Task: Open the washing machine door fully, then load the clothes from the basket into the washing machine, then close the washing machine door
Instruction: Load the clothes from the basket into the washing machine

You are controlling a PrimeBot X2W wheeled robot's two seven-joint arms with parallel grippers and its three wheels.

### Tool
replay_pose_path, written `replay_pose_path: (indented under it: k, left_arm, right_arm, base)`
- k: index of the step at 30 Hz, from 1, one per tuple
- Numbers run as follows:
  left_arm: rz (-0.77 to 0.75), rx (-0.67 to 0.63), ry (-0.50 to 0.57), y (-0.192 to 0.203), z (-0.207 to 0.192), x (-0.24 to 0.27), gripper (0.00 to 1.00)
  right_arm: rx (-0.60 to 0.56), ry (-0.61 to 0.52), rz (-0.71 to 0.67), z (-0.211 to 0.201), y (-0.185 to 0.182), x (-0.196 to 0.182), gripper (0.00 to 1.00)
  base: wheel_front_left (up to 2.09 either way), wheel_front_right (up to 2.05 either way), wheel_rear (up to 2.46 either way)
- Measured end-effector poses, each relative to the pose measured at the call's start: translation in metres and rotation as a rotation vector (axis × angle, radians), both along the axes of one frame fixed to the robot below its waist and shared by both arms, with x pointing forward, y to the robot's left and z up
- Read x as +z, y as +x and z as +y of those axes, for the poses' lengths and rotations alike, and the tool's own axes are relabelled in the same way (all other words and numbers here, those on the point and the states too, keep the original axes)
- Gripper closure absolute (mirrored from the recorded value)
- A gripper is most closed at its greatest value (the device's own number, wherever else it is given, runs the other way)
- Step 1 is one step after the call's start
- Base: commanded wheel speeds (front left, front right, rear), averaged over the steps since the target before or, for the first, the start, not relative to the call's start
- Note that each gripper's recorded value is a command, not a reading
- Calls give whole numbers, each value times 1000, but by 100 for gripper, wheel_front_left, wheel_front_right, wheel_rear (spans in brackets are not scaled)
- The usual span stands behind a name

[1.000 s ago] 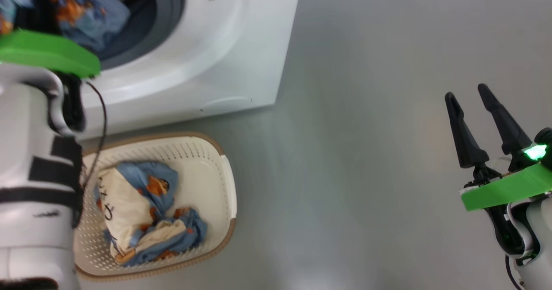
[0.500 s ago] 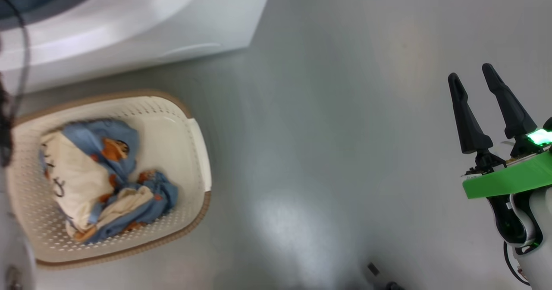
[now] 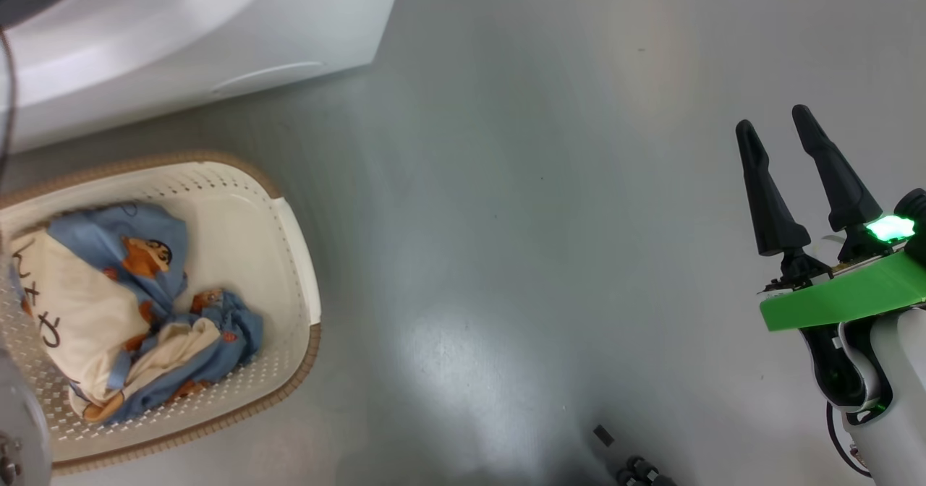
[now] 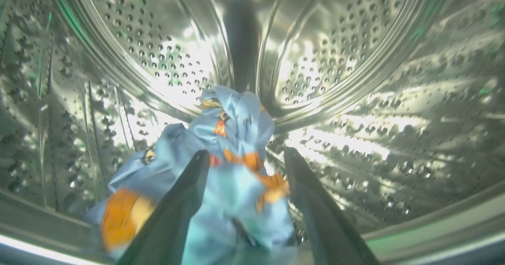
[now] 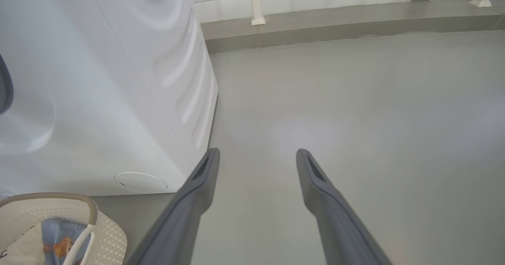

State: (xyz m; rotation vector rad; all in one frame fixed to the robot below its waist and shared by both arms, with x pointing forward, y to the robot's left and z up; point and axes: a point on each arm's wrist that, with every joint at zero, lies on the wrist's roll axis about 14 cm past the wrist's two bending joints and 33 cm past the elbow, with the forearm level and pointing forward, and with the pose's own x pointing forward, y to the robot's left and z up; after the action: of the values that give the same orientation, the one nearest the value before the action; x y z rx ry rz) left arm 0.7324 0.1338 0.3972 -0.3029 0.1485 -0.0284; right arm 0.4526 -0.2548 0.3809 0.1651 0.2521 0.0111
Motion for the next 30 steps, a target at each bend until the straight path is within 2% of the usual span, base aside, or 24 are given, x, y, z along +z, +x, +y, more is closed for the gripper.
replay_pose_path:
  k: [4, 7, 11, 16, 19, 25, 30]
  left_arm:
    - [220, -22, 22, -18, -1, -35, 0]
    - [272, -41, 31, -24, 0, -34, 0]
    - [232, -51, 26, -23, 1, -13, 0]
    - [105, -50, 41, -25, 5, 20, 0]
    - [59, -50, 58, -38, 7, 26, 0]
    - [63, -74, 82, -69, 5, 22, 0]
    - [-11, -89, 91, -90, 5, 48, 0]
  right_arm:
    - [9, 7, -12, 4, 0, 5, 0]
    - [12, 12, -28, 7, -1, 12, 0]
    - [10, 15, -48, 7, -2, 21, 0]
    - [18, 25, -76, 11, -3, 34, 0]
    - [25, 29, -94, 15, -4, 42, 0]
    - [31, 41, -137, 19, -6, 60, 0]
    - [37, 54, -188, 25, -10, 81, 0]
  base:
    - [0, 0, 0]
    - [0, 0, 0]
    - [0, 0, 0]
    - [0, 0, 0]
    - [0, 0, 0]
    - [0, 0, 0]
    - [0, 0, 0]
